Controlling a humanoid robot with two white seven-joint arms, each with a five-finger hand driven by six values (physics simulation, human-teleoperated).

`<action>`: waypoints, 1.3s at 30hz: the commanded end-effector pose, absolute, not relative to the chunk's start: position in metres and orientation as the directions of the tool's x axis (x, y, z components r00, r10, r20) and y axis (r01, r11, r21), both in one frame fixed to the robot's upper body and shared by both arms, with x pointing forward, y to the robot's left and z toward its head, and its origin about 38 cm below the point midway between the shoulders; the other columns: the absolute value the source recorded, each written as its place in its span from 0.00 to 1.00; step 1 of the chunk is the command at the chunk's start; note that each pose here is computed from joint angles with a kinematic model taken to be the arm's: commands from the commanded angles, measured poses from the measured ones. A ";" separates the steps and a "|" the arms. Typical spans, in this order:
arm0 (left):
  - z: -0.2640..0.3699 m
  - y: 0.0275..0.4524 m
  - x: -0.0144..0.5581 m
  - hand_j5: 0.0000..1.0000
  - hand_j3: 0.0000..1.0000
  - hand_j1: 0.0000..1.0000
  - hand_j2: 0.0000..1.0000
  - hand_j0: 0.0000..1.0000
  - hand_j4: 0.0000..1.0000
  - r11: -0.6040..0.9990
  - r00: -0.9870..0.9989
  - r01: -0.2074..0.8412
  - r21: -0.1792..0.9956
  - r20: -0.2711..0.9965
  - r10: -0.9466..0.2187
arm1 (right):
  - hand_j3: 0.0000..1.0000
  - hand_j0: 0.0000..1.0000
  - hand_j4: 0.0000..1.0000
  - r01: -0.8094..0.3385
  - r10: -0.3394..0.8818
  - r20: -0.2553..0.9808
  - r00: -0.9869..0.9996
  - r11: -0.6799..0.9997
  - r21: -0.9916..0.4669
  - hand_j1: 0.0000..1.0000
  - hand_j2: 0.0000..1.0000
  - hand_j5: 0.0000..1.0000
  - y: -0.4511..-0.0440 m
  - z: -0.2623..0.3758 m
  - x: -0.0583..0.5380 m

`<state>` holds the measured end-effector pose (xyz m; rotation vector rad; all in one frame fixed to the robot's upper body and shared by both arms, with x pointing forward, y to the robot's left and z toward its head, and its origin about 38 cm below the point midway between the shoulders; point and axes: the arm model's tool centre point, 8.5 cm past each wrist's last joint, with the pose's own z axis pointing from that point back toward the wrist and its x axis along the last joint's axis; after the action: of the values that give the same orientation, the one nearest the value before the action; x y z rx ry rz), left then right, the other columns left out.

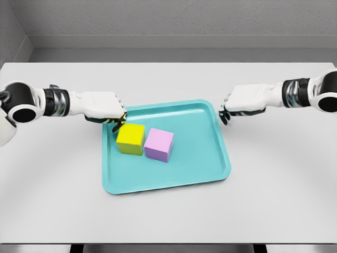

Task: Push two cubes

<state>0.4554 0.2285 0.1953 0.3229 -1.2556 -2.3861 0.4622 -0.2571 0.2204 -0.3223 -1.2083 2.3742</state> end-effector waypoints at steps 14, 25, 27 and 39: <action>0.195 0.241 0.443 0.43 0.43 0.43 0.43 0.43 0.43 -0.562 -0.893 0.240 0.792 -0.046 -0.447 | 1.00 1.00 1.00 -0.425 0.674 0.172 -0.719 -0.230 -0.876 1.00 1.00 1.00 -0.340 0.252 0.475; 0.192 0.227 0.445 0.44 0.44 0.44 0.44 0.44 0.44 -0.541 -0.901 0.242 0.806 -0.020 -0.432 | 1.00 1.00 1.00 -0.437 0.685 0.189 -0.703 -0.207 -0.875 1.00 1.00 1.00 -0.346 0.249 0.475; 0.193 0.228 0.445 0.44 0.44 0.44 0.44 0.44 0.44 -0.536 -0.900 0.244 0.808 -0.017 -0.435 | 1.00 1.00 1.00 -0.440 0.694 0.185 -0.696 -0.210 -0.873 1.00 1.00 1.00 -0.352 0.250 0.473; 0.208 0.415 0.500 1.00 1.00 1.00 1.00 1.00 1.00 0.005 -0.452 0.514 0.858 0.276 -0.848 | 1.00 1.00 1.00 -0.353 0.734 0.207 -0.647 -0.048 -0.934 1.00 1.00 1.00 -0.388 0.288 0.467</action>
<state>0.4976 0.3704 0.2154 0.4166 -1.2273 -1.8641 0.4667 -0.3791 0.2657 -0.3816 -1.4006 1.8407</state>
